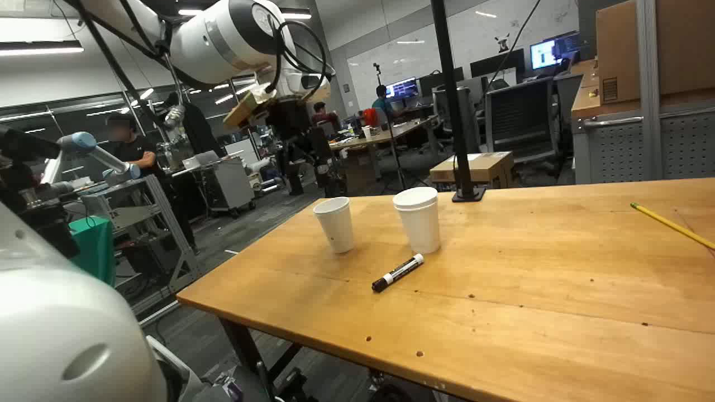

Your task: Put the cup in the other cups, then pick up the marker and put it in the cup

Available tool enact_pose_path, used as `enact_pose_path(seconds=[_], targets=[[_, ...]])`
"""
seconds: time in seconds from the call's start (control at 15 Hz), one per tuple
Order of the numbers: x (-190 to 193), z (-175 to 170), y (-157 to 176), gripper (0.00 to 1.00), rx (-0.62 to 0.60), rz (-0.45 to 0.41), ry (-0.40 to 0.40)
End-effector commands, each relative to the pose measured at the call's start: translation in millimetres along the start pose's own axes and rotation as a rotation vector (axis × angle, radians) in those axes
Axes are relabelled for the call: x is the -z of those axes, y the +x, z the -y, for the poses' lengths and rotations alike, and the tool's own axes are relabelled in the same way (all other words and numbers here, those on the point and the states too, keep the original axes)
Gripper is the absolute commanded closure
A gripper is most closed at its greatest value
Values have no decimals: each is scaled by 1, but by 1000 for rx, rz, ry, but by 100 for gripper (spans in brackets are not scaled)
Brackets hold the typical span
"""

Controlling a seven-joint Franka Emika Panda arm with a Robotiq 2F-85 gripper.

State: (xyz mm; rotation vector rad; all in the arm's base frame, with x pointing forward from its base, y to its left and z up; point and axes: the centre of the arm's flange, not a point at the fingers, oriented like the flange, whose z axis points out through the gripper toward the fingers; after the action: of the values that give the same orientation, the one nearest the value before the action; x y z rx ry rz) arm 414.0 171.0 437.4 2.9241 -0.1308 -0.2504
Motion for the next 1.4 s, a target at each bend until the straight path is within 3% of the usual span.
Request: enact_pose_path(seconds=[0.0, 1.33], targets=[[3, 0, 1, 0, 0, -5, 2], [6, 6, 5, 0, 13, -17, 10]])
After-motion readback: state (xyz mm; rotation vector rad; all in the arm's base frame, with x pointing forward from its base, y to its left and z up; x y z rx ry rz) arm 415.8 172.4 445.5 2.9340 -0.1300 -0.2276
